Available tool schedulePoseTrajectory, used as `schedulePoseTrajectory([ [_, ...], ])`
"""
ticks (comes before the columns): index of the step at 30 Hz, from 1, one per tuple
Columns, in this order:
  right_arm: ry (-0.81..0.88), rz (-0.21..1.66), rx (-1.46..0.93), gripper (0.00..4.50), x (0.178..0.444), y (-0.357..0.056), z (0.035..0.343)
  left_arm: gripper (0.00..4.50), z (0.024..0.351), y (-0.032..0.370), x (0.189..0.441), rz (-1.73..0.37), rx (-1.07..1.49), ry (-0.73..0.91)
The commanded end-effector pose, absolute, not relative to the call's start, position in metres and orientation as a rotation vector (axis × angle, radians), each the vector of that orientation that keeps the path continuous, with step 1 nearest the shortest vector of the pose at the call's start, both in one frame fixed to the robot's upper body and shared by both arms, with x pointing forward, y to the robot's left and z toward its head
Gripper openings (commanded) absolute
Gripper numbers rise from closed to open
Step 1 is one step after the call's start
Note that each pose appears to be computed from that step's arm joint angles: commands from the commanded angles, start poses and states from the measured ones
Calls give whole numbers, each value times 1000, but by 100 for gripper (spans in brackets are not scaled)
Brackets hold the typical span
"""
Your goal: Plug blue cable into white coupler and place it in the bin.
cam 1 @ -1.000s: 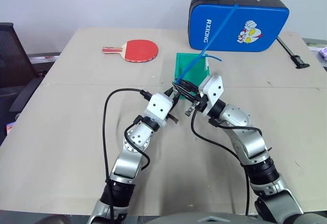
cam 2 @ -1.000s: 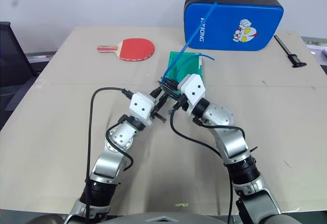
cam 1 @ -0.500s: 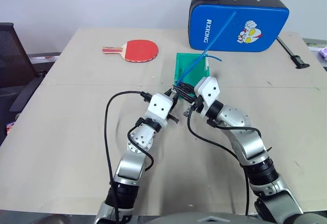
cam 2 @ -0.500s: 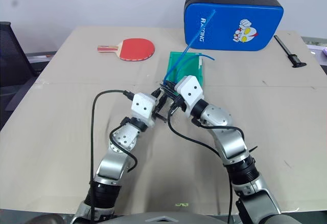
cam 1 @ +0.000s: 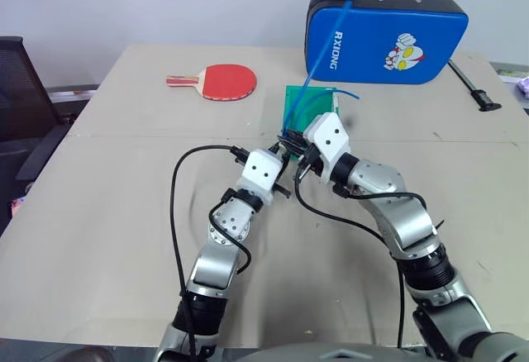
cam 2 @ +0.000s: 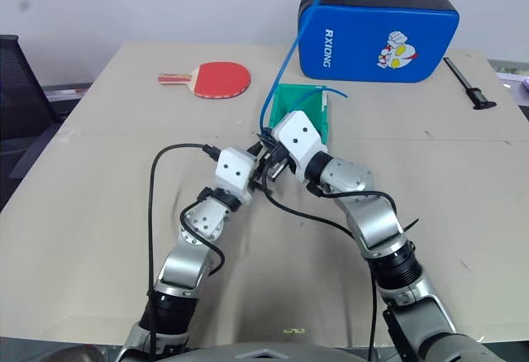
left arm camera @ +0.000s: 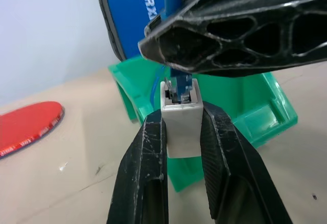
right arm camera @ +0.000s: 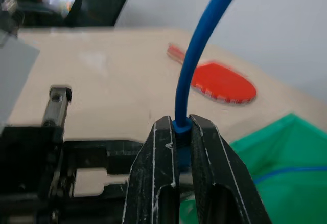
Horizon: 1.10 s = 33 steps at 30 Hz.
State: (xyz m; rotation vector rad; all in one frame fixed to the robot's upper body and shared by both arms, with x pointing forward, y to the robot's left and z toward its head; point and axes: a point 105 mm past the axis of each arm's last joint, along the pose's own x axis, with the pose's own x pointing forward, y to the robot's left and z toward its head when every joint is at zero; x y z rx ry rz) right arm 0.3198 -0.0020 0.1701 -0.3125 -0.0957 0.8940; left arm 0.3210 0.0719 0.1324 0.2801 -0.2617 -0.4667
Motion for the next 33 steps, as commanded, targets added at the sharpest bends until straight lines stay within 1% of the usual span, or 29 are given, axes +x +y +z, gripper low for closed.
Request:
schedulePoseTrajectory([
  [1,206,869,-337,0,322,-12,111,29,194,57,306,-491,236,-520],
  [4,182,851,-333,0,325,-13,115,29,196,58,307,-483,216,-527],
  [6,-30,799,-253,0,335,-9,153,29,194,60,310,-466,214,-515],
  [8,-236,812,-169,0,331,-4,189,29,189,63,312,-456,207,-489],
  [10,-307,825,-122,0,328,-3,201,29,183,64,313,-469,176,-456],
  [12,-325,827,-131,0,328,-3,201,29,179,65,313,-483,157,-428],
  [13,-324,831,-133,0,328,-4,199,135,177,65,312,-501,127,-412],
  [14,-322,833,-132,0,328,-4,198,170,175,65,313,-510,120,-393],
  [16,-316,829,-125,0,330,-7,198,257,170,67,315,-521,116,-348],
  [18,-309,813,-96,0,336,-12,203,360,170,76,321,-514,120,-307],
  [19,-297,801,-78,0,343,-18,207,412,172,83,322,-527,125,-277],
  [23,-235,805,-33,0,364,-27,217,412,192,93,316,-612,84,-221],
  [26,-177,777,5,0,389,-33,224,412,212,99,309,-668,63,-198],
  [29,-83,794,43,0,403,-33,221,412,223,105,305,-688,64,-164],
  [33,7,776,97,0,423,-35,216,412,228,114,304,-664,111,-115],
])
